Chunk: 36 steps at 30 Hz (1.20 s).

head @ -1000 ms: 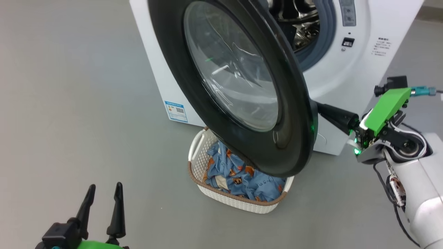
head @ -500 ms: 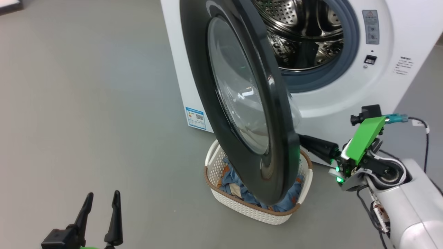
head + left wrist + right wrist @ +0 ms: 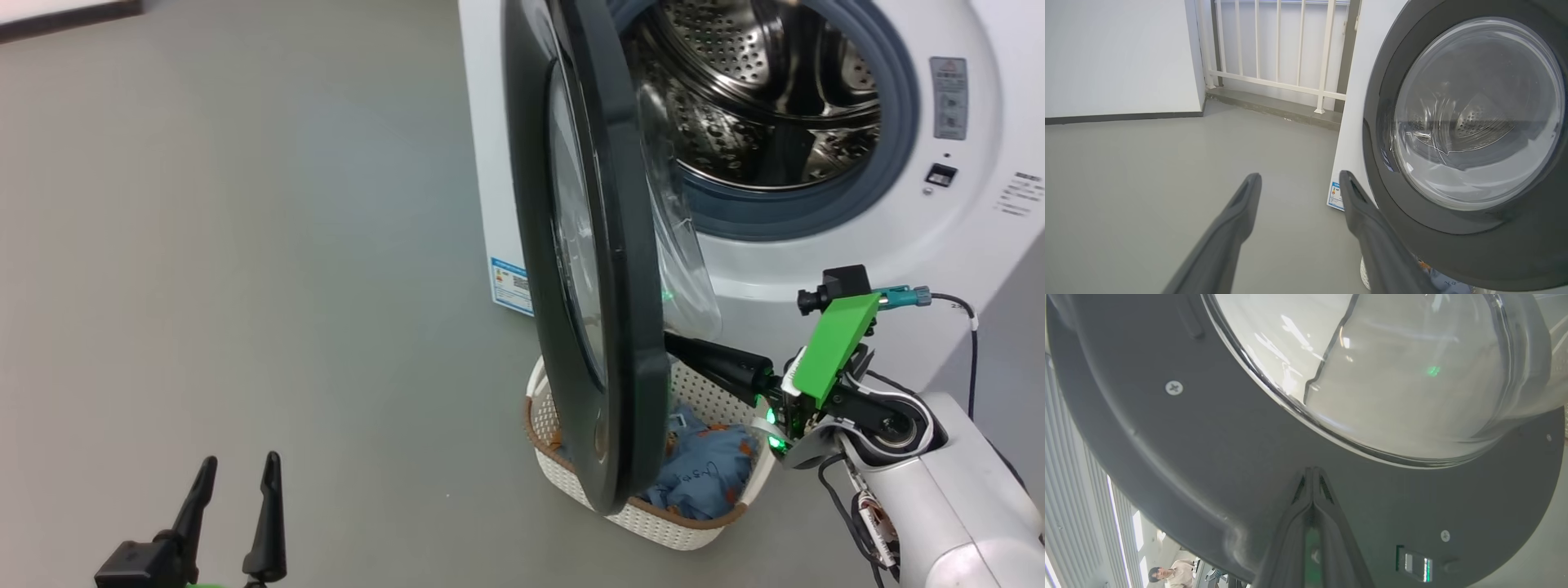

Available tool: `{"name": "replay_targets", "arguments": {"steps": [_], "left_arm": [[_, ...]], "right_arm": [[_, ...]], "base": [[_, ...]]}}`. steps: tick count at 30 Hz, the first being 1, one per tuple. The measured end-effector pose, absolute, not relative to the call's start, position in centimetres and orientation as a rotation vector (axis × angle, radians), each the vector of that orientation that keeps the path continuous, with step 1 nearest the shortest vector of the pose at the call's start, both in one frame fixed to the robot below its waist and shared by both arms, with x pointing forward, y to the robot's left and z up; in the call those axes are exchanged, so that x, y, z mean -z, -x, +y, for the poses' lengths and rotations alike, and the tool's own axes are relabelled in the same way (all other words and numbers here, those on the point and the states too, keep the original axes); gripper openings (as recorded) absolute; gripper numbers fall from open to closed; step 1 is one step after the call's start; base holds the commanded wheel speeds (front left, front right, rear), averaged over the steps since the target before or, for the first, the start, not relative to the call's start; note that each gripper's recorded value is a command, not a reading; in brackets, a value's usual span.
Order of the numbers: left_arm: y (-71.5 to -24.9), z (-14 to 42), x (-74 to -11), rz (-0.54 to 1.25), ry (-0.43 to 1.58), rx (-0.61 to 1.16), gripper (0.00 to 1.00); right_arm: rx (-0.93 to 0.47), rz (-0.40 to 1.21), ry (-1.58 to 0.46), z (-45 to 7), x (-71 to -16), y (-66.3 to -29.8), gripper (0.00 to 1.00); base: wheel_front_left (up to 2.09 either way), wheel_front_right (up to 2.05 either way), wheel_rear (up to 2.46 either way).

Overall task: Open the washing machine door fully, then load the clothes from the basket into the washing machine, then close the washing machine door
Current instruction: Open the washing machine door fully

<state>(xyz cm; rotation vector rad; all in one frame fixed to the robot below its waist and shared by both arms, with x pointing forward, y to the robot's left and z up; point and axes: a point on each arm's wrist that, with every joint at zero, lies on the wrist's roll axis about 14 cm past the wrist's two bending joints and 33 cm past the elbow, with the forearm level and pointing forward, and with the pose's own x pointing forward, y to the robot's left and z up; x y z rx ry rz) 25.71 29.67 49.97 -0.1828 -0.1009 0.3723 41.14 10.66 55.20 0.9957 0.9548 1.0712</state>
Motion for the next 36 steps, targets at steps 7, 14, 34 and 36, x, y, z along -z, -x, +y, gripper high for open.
{"name": "replay_targets", "arguments": {"steps": [7,14,34,36], "left_arm": [[-24.8,30.3,-49.9,-0.101,0.182,-0.401,1.0],[-24.6,30.5,-49.9,-0.103,0.181,-0.41,1.0],[-26.2,29.3,-50.0,-0.103,0.186,-0.358,1.0],[-26.5,29.1,-50.1,-0.104,0.187,-0.349,1.0]], "right_arm": [[-1.107,0.982,-0.991,12.2,-55.2,-40.5,0.0],[-1.13,1.0,-0.992,13.0,-55.3,-39.8,0.0],[-1.091,0.972,-1.004,10.8,-55.3,-40.4,0.0],[-1.087,0.963,-1.006,10.5,-55.5,-40.5,0.0]], "base": [[0.0,0.0,0.0],[0.0,0.0,0.0],[0.0,0.0,0.0],[0.0,0.0,0.0]]}}
